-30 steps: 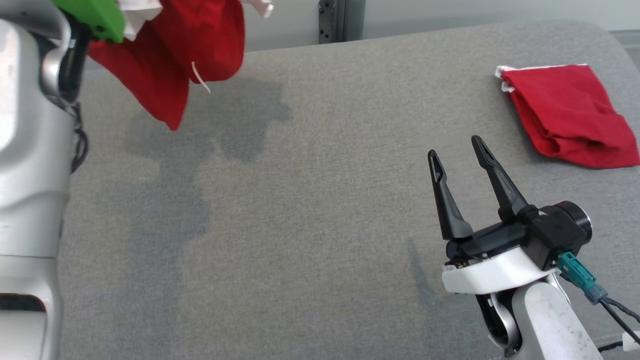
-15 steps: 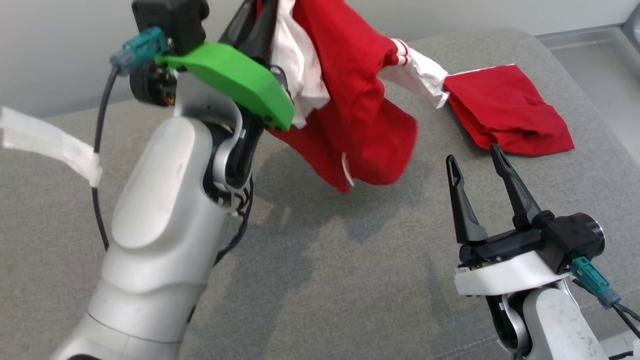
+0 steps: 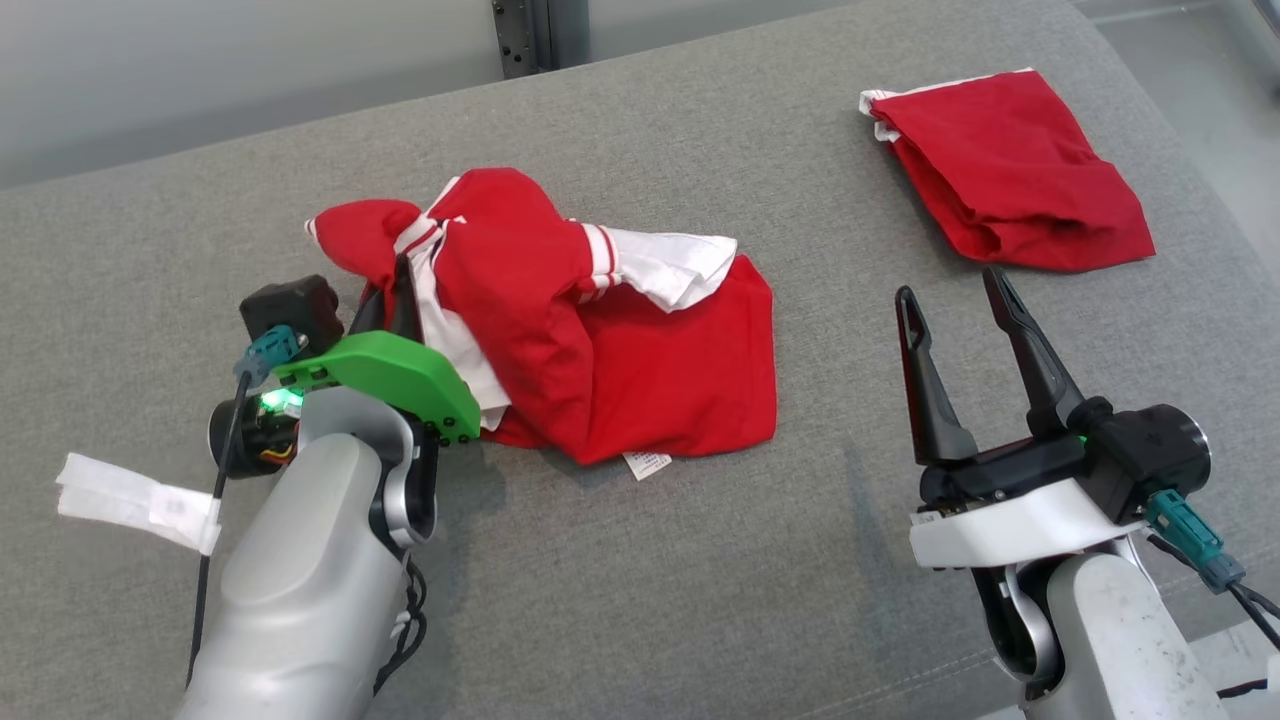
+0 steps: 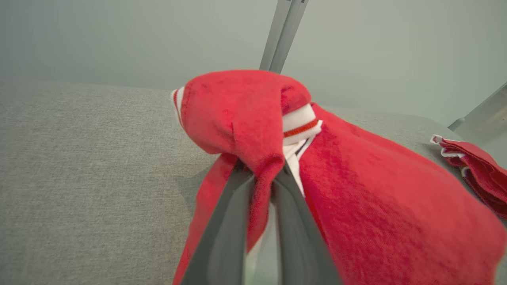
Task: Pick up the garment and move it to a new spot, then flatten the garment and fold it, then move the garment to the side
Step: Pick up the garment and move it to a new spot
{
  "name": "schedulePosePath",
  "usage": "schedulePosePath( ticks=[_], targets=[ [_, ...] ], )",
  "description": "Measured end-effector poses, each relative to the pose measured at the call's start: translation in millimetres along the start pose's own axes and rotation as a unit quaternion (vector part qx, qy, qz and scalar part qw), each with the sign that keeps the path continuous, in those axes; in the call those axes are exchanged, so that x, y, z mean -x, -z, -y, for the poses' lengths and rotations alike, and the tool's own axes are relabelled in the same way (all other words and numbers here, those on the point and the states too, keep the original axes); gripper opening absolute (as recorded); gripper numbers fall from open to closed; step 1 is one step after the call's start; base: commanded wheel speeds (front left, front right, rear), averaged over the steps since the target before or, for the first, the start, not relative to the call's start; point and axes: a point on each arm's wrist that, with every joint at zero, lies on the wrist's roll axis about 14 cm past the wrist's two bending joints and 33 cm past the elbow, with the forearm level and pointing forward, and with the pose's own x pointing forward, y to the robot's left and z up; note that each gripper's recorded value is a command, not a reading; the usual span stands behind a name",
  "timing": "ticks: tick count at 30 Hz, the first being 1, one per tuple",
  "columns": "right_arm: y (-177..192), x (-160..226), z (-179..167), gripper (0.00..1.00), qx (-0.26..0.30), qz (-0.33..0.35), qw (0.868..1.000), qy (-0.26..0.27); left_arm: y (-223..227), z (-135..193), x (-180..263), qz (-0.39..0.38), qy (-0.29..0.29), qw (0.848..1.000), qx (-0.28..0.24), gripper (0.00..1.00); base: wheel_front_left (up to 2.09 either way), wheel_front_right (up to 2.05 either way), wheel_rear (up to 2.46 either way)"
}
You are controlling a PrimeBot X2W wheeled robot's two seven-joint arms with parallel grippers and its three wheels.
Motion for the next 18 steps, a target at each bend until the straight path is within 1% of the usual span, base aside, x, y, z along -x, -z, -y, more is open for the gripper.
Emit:
schedulePosePath(
  ticks=[1,2,7,10,13,16,18],
  targets=[
    [1,0,0,1.0,0.0,-0.002,1.0,0.0,5,-7,1,-0.003,-0.007,1.0,-0.003,0.83,0.0,0.0,0.0],
    [2,-1,-1,1.0,0.0,-0.002,1.0,-0.001,7,-12,3,-0.003,-0.01,1.0,-0.006,1.0,0.0,0.0,0.0],
    [3,-3,-5,1.0,0.001,-0.003,1.0,-0.009,9,-23,11,0.0,-0.013,1.0,-0.013,1.0,0.0,0.0,0.0],
    [-1,-4,-10,1.0,0.001,0.002,1.0,-0.015,3,-26,17,0.01,-0.006,0.998,-0.054,1.0,0.0,0.0,0.0],
    [-3,-3,-14,1.0,0.001,0.005,1.0,-0.02,-5,-31,25,0.023,-0.008,0.998,-0.061,1.0,0.0,0.0,0.0],
    [-5,-2,-18,1.0,0.001,0.008,1.0,-0.026,-13,-35,36,0.035,-0.002,0.994,-0.101,1.0,0.0,0.0,0.0],
    [-6,1,-21,1.0,0.001,0.008,1.0,-0.029,-19,-38,45,0.047,-0.003,0.993,-0.106,1.0,0.0,0.0,0.0]
  ],
)
